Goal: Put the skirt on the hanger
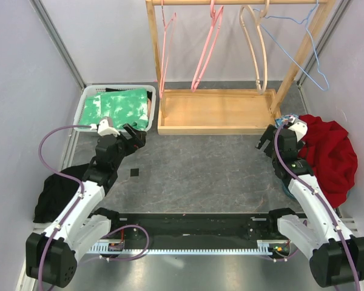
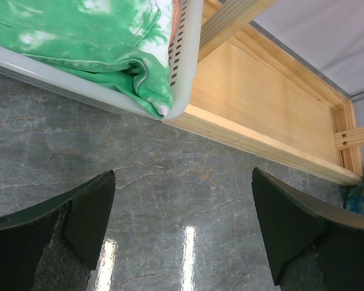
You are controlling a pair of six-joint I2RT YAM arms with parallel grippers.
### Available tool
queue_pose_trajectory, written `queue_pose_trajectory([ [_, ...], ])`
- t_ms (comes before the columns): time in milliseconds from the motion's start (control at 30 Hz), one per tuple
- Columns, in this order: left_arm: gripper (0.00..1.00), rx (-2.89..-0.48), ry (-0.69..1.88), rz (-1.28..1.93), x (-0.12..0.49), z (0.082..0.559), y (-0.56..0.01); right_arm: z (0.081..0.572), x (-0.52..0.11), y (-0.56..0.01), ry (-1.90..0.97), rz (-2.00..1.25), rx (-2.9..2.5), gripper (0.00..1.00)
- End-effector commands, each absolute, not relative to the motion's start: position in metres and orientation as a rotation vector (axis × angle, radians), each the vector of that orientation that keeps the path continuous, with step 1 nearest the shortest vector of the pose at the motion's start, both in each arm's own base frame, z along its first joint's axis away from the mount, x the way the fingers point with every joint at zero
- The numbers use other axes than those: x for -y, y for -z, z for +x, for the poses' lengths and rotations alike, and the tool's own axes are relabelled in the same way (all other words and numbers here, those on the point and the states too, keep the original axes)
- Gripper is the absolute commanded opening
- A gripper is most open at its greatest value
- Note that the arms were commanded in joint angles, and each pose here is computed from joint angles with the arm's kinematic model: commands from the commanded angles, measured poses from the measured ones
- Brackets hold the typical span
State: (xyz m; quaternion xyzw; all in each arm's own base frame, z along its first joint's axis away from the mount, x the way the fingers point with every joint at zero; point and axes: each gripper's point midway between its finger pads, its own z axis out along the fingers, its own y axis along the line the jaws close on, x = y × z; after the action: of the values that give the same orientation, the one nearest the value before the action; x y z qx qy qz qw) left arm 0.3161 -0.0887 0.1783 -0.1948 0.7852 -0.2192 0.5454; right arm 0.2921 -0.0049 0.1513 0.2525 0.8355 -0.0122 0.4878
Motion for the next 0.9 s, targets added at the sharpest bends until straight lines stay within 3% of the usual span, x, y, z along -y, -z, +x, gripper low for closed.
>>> queue_pose_trajectory([
  [0,1.00,-1.834,0.525,-0.458,0.089,0.319,-0.188,0.292,0.017,-0.175,0.099,0.628,-1.987,0.98],
  [567,0.99,-1.929,0.529,-0.420,0.097,0.320,-0.186,0.270,0.033,-0.238,0.183,0.625,-1.950,0.98],
  [867,0.98,-1.930,0.570,-0.420,0.103,0.319,-0.194,0.241,0.075,-0.269,0.412,0.764,-1.817,0.98],
])
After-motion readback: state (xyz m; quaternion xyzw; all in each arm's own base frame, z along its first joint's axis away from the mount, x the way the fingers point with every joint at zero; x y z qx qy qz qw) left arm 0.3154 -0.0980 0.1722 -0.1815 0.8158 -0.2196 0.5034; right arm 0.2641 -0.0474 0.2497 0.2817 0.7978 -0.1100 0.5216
